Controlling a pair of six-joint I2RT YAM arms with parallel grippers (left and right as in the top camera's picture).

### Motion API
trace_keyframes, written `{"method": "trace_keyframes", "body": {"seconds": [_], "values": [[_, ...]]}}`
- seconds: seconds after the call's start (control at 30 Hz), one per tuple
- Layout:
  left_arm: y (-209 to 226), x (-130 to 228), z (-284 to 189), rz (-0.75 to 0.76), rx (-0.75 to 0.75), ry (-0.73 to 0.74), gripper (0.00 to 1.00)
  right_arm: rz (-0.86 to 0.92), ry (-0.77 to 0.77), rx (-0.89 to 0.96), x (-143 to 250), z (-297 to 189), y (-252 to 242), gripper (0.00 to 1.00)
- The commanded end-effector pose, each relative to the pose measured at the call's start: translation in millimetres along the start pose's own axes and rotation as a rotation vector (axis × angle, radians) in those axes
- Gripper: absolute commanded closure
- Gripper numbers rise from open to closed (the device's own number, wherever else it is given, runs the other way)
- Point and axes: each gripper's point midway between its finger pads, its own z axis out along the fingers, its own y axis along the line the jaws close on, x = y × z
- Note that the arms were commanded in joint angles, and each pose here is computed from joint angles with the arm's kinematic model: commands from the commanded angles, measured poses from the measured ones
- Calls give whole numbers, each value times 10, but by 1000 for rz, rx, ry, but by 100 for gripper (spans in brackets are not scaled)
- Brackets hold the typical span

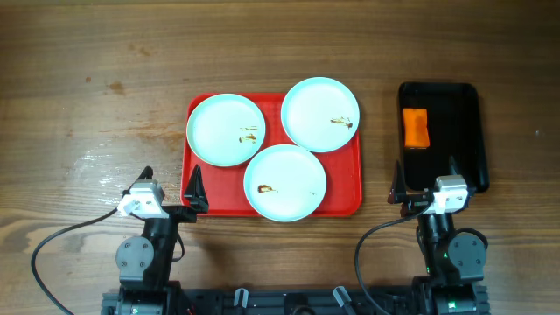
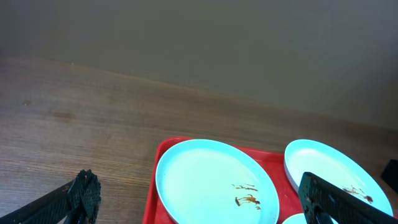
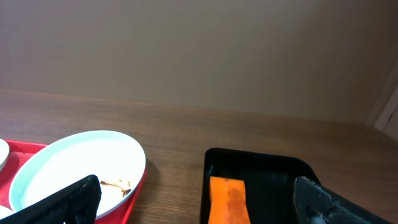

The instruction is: Clean dirty plates on tray and stack at the side

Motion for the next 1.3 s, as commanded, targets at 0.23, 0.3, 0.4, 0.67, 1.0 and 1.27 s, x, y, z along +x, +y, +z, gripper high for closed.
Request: {"method": "trace_keyframes", "body": {"seconds": [0.23,0.3,0.4,0.67,1.0,1.27], "values": [[8,36,3,1,-1,13,0,252,-3,11,-1,2,-22,0],[8,37,3,1,-2,13,0,252,-3,11,-1,2,-22,0],[8,34,3,1,-1,13,0,252,-3,11,-1,2,-22,0],[9,34,3,1,-2,13,0,252,-2,11,0,2,-22,0],[8,36,3,1,-1,13,0,252,-3,11,-1,2,-22,0],[-72,46,-2,1,42,30,0,252,-3,11,-1,2,-22,0]]}}
